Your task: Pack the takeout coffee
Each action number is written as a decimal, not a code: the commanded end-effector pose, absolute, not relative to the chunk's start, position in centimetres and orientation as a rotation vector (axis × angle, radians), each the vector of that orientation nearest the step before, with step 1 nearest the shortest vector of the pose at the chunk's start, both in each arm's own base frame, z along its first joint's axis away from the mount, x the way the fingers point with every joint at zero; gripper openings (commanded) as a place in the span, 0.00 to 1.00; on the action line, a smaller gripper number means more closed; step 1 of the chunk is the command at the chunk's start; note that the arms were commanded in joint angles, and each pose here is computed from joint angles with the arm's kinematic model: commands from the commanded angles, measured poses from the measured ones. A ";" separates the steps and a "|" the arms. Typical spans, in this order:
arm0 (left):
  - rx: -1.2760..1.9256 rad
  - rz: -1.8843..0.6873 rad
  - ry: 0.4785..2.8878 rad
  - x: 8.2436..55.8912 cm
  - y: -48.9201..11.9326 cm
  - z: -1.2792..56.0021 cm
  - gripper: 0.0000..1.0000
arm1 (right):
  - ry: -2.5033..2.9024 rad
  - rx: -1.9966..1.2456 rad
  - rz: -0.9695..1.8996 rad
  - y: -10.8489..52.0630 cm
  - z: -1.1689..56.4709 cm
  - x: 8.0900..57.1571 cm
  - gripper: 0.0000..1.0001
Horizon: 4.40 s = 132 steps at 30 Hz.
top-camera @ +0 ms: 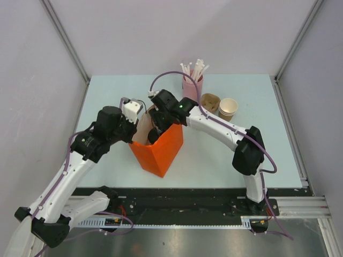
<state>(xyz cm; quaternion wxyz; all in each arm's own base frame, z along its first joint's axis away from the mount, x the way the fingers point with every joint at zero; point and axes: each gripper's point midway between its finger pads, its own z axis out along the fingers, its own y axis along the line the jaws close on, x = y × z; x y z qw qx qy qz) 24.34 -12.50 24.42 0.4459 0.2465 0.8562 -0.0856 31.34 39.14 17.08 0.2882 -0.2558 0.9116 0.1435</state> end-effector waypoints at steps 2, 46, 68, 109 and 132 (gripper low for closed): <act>0.611 -0.190 2.085 24.8 -12.4 25.9 0.00 | 2.300 -0.666 0.507 40.0 21.8 31.0 0.56; 0.642 -0.209 2.112 24.3 -12.6 24.8 0.00 | 2.084 -0.578 0.650 39.2 31.0 30.0 0.73; 0.644 -0.214 2.117 24.4 -12.8 24.6 0.00 | 2.039 -0.595 0.729 39.0 33.9 29.0 0.79; 0.659 -0.277 2.075 24.1 -13.6 26.1 0.20 | 1.888 -0.355 0.744 35.4 41.0 32.4 0.90; 0.672 -0.261 1.948 24.1 -13.3 30.4 0.79 | 1.960 -0.262 0.633 31.7 39.0 35.9 0.94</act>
